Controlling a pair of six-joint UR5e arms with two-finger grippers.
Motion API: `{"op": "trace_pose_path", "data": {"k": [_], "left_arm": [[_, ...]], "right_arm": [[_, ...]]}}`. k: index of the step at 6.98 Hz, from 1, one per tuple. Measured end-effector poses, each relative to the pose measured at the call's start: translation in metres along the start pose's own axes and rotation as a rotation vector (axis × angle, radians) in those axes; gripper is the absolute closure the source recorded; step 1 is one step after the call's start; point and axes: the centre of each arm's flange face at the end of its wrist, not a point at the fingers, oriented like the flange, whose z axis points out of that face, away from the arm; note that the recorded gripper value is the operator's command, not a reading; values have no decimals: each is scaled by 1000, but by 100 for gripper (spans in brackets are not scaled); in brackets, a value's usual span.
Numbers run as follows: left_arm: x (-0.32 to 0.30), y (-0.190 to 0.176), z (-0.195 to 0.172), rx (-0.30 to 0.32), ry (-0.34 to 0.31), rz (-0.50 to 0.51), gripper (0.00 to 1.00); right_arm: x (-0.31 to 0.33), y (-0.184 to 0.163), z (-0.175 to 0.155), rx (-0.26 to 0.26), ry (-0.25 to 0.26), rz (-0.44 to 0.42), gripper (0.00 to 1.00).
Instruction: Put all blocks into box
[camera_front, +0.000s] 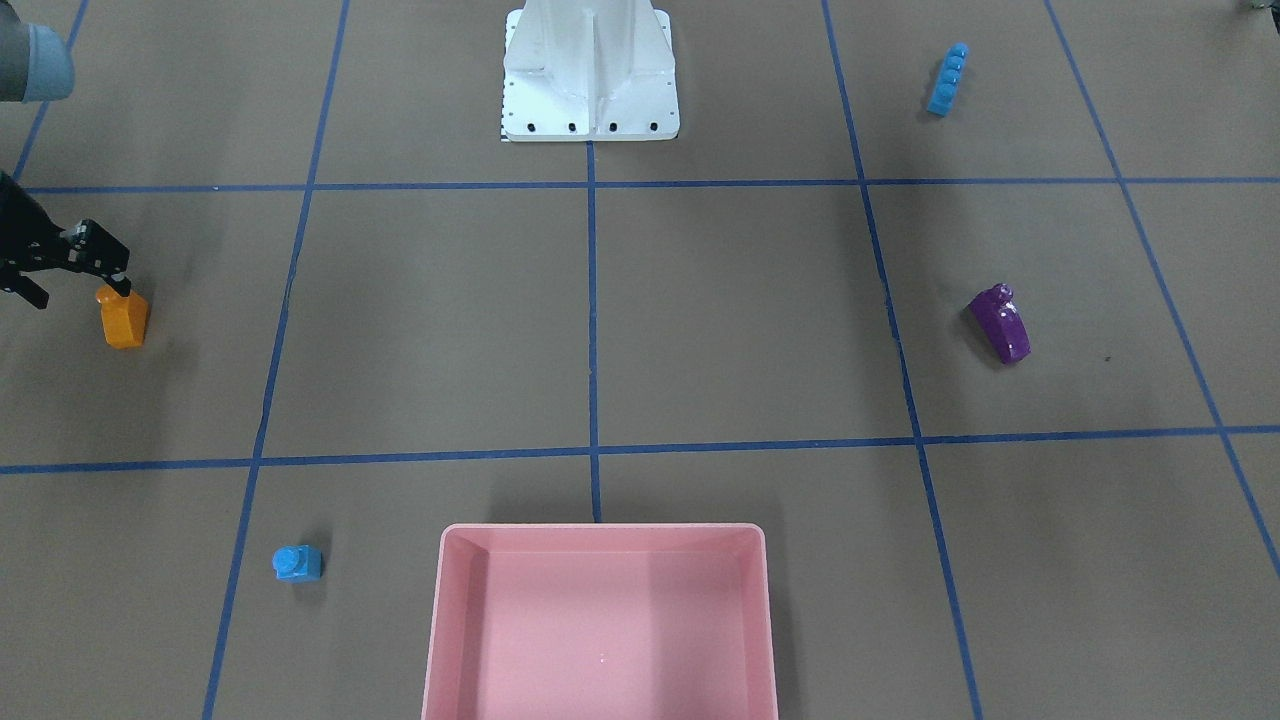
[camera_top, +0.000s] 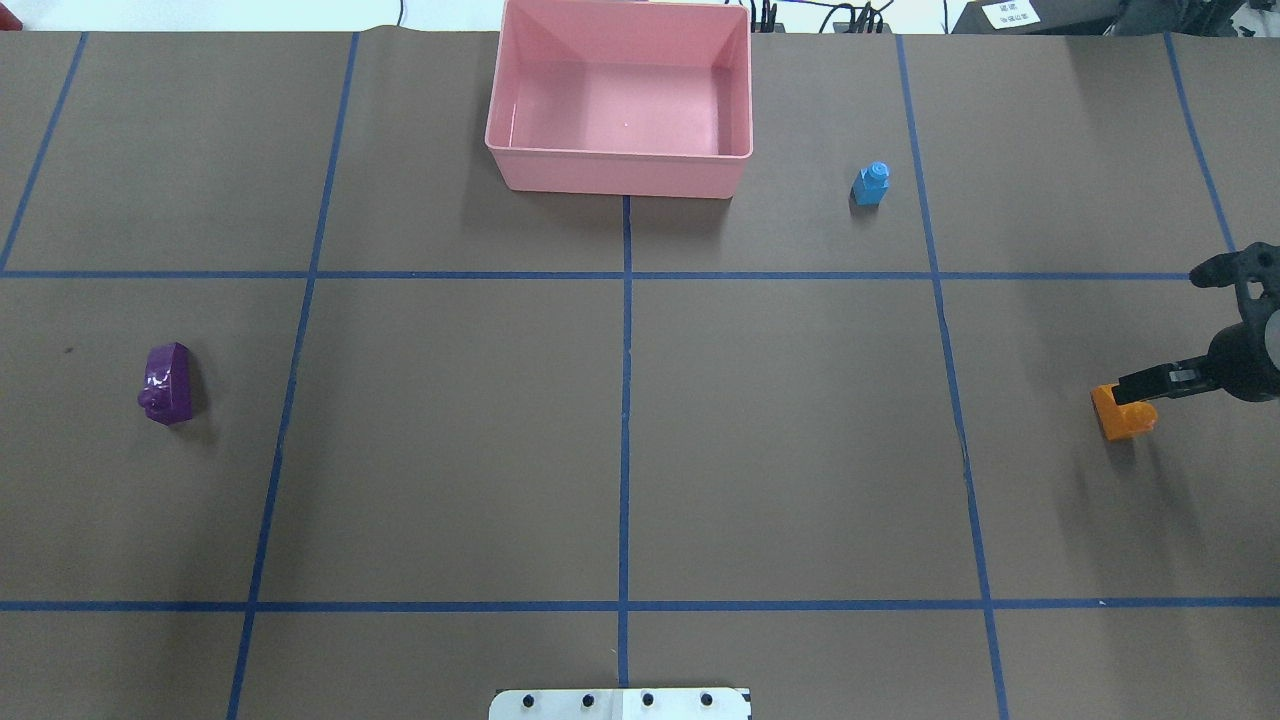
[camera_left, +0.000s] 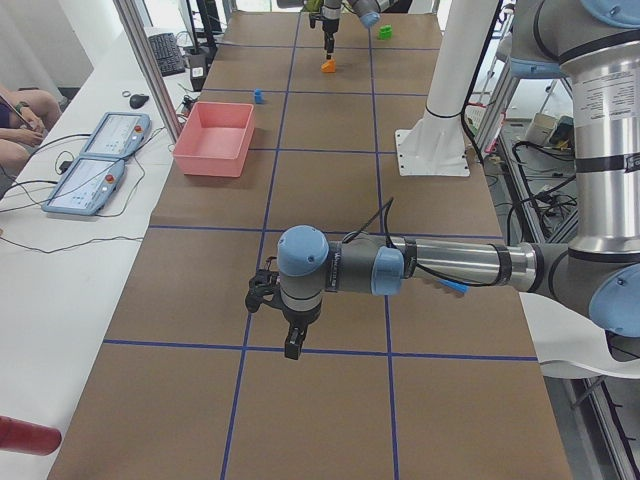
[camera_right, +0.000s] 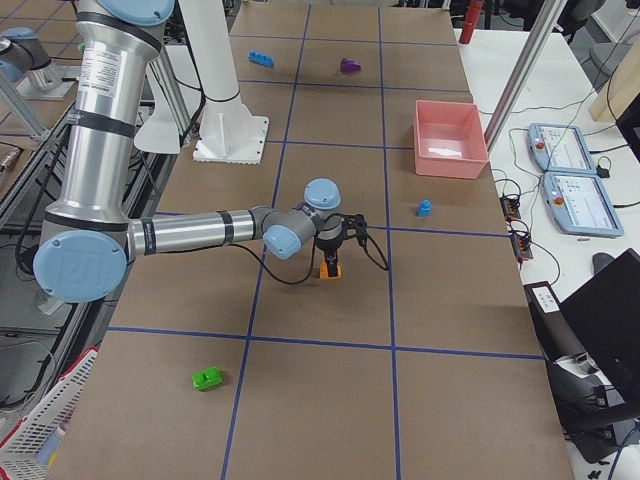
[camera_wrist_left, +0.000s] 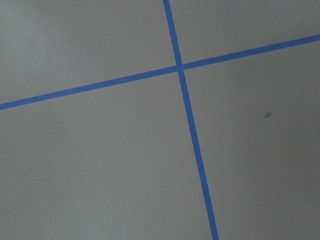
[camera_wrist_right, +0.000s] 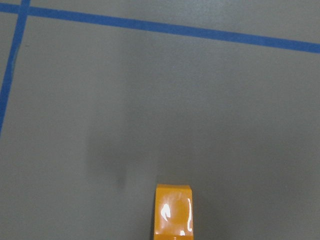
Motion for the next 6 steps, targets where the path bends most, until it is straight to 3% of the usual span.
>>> {"op": "trace_pose_path", "data": {"k": [1,2,3,4,5,6], "left_arm": [[0,0,0,-1,0,-1,0],[0,0,1,-1,0,-2,0],[-1,0,1,-2,0,-2,0],[-1,0,1,-2,0,-1,0],[-1,0,1,-2,0,-1,0],[-1,0,1,-1,0,-1,0]], "right_arm": [[-1,2,12,-11,12,-7,11],[2,4,20,-22,21,-6,34],[5,6,24,-28,26,-3,68],[5,6,25,-31,28,-1,88],[5,7,26,-33,27,-2,100],[4,7,26,-35,24,-4,100]]}}
